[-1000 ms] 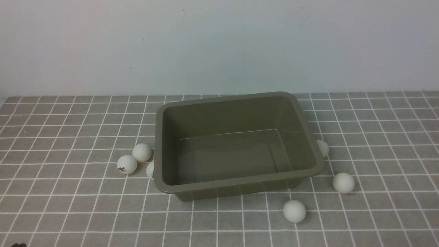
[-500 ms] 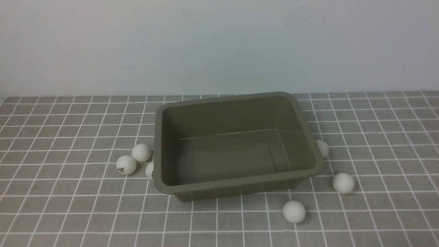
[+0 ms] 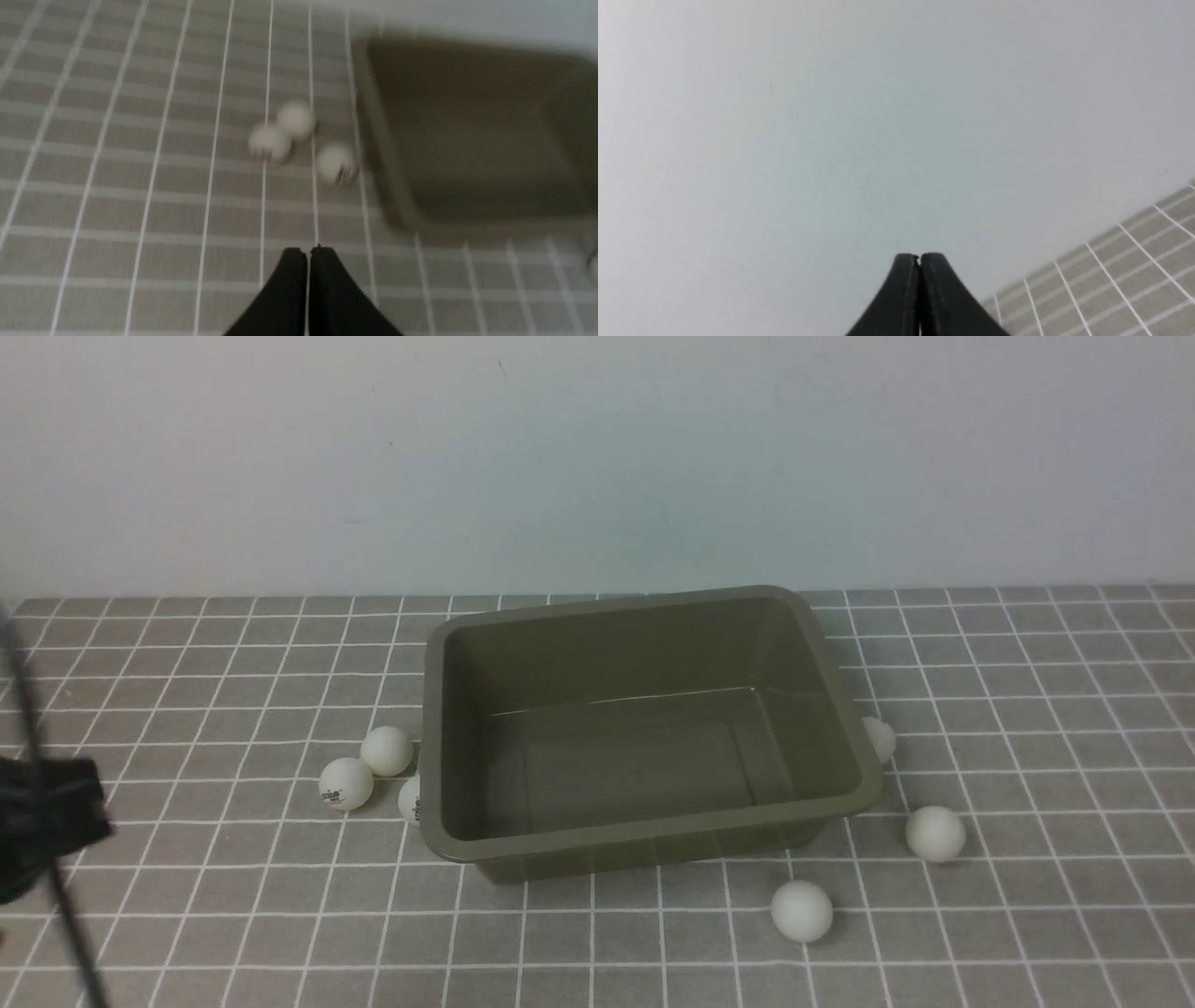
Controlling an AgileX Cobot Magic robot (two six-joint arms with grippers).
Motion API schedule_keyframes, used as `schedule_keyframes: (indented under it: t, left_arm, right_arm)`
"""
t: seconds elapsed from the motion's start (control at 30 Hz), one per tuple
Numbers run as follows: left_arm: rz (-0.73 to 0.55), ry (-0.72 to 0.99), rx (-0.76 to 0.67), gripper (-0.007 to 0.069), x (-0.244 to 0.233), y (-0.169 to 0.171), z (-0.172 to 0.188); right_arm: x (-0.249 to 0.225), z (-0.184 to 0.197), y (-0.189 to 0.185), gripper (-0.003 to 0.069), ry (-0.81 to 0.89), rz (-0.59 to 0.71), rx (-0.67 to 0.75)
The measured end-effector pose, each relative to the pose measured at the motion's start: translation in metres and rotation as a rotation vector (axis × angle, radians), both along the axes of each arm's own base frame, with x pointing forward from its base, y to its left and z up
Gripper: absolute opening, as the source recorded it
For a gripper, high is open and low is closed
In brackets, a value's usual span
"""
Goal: Put the table tennis balls into the box on the grey coffee tablecloth.
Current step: 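Reach for and grasp a ping pong ball on the table beside the basket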
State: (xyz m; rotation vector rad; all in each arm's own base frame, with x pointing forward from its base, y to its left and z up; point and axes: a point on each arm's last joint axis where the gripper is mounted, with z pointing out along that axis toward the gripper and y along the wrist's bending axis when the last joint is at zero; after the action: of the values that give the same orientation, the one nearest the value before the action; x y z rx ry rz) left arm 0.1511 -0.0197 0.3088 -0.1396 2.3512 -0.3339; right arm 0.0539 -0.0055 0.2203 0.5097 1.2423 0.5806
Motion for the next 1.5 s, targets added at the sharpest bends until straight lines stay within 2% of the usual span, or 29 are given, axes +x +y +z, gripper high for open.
schedule_keyframes:
  t: [0.03, 0.17, 0.23, 0.3, 0.33, 0.47, 0.63, 0.7, 0.8, 1.07, 1.2, 1.37, 1.4, 1.43, 1.5]
  left_arm:
    - [-0.011, 0.014, 0.009, -0.0005, 0.003, 0.000, 0.000]
    - [-0.129, 0.320, 0.034, -0.0005, 0.065, -0.006, -0.043]
    - [-0.162, 0.353, 0.034, -0.0005, 0.083, -0.008, -0.052]
    - [-0.188, 0.393, 0.025, -0.0005, 0.102, -0.010, -0.064]
    - [-0.210, 0.405, 0.026, -0.0005, 0.117, -0.011, -0.070]
    - [-0.231, 0.421, 0.035, -0.0004, 0.149, -0.011, -0.079]
    - [-0.244, 0.372, 0.062, 0.0005, 0.181, -0.011, -0.085]
    - [-0.250, 0.365, 0.070, 0.0034, 0.190, -0.011, -0.092]
    - [-0.253, 0.356, 0.084, 0.0123, 0.198, -0.010, -0.103]
    - [-0.251, 0.347, 0.117, 0.0498, 0.211, -0.008, -0.129]
    - [-0.263, 0.350, 0.133, 0.0586, 0.217, -0.009, -0.143]
    - [-0.253, 0.344, 0.137, 0.0563, 0.223, -0.012, -0.157]
    - [-0.256, 0.345, 0.138, 0.0524, 0.223, -0.012, -0.159]
    - [-0.258, 0.346, 0.138, 0.0517, 0.223, -0.013, -0.159]
    - [-0.263, 0.349, 0.139, 0.0371, 0.223, -0.014, -0.159]
  right_arm:
    - [0.000, 0.000, 0.000, -0.0015, -0.005, -0.002, -0.001]
    - [-0.002, 0.005, -0.005, -0.0015, -0.060, -0.028, 0.100]
    - [-0.001, 0.005, -0.004, -0.0015, -0.043, -0.016, 0.103]
    - [-0.002, 0.011, 0.003, -0.0015, 0.031, 0.049, 0.081]
    - [-0.002, 0.024, 0.010, -0.0015, 0.130, 0.116, -0.002]
    - [0.008, 0.056, 0.022, -0.0015, 0.465, 0.239, -0.221]
    - [0.039, 0.093, 0.025, -0.0015, 0.758, 0.327, -0.432]
    - [0.050, 0.098, 0.026, -0.0015, 0.797, 0.351, -0.473]
    - [0.060, 0.101, 0.028, -0.0015, 0.815, 0.377, -0.491]
    - [0.067, 0.101, 0.029, -0.0015, 0.795, 0.386, -0.498]
    - [0.068, 0.103, 0.029, -0.0015, 0.779, 0.377, -0.499]
    - [0.069, 0.103, 0.028, -0.0015, 0.775, 0.369, -0.505]
    - [0.071, 0.101, 0.028, -0.0015, 0.787, 0.367, -0.512]
    - [0.071, 0.101, 0.028, -0.0015, 0.787, 0.367, -0.513]
    - [0.081, 0.096, 0.028, -0.0015, 0.833, 0.376, -0.512]
